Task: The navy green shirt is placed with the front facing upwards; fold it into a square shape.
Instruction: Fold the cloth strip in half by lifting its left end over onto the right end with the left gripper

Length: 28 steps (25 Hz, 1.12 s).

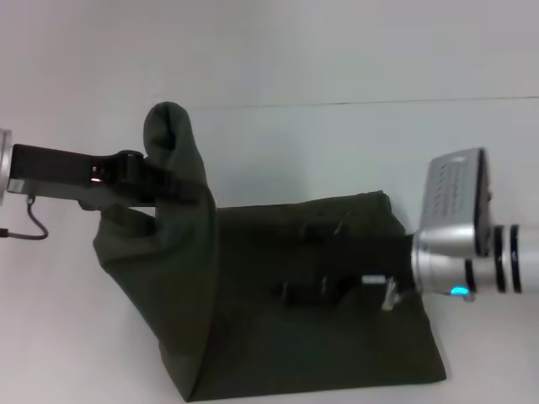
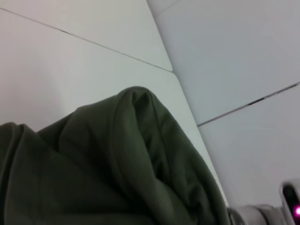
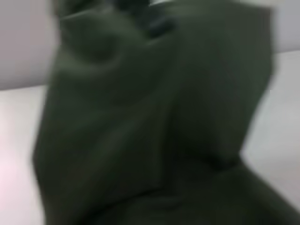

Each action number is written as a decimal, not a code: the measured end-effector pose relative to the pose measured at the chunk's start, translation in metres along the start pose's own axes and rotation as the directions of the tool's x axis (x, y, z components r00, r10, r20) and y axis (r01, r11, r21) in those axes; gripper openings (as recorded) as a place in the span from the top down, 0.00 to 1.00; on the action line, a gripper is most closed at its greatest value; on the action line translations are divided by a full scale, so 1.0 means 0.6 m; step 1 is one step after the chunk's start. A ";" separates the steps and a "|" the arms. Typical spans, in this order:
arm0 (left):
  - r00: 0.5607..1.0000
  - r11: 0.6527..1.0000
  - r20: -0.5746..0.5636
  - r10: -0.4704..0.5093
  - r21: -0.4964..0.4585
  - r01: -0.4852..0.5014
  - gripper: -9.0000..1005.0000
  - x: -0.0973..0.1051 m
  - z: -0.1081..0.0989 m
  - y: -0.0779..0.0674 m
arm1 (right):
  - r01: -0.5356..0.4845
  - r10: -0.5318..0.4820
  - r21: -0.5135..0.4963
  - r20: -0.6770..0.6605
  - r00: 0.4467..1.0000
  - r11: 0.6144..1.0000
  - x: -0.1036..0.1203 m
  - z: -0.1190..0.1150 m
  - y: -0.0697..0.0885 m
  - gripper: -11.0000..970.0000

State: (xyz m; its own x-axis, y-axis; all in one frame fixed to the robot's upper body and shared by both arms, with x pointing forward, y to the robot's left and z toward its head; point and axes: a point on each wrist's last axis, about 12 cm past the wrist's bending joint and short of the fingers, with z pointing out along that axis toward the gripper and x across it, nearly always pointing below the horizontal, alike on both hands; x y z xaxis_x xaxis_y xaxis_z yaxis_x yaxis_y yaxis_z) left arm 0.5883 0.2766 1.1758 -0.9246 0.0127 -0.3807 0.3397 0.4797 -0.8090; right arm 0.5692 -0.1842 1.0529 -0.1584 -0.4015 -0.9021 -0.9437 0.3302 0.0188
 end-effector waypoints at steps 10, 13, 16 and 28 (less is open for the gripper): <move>0.999 0.999 0.036 0.018 0.034 -0.019 0.89 -0.003 -0.015 -0.004 | 0.054 -0.062 -0.136 -0.050 0.997 0.989 -0.015 0.041 0.028 0.18; 0.998 0.998 0.050 0.029 0.056 -0.032 0.89 -0.005 -0.018 -0.008 | 0.050 -0.059 -0.135 -0.060 0.996 0.990 -0.021 0.053 0.026 0.18; 0.998 0.996 0.057 0.037 0.074 -0.041 0.89 -0.006 -0.020 -0.010 | 0.048 -0.057 -0.117 -0.075 0.996 0.992 -0.025 0.066 0.022 0.18; 0.996 0.991 0.078 0.052 0.117 -0.061 0.89 -0.008 -0.024 -0.017 | 0.092 -0.099 -0.058 -0.132 0.986 0.994 -0.034 0.094 0.013 0.18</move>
State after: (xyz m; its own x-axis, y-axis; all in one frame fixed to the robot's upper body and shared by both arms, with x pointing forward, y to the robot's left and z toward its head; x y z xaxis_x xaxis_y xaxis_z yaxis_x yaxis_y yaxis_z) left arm 0.5866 0.2841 1.1924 -0.8895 -0.0304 -0.4560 0.4133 0.3720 -0.8311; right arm 0.5814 -0.1251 1.0472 -0.1011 -0.5416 -0.8345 -0.9695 0.2418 -0.0395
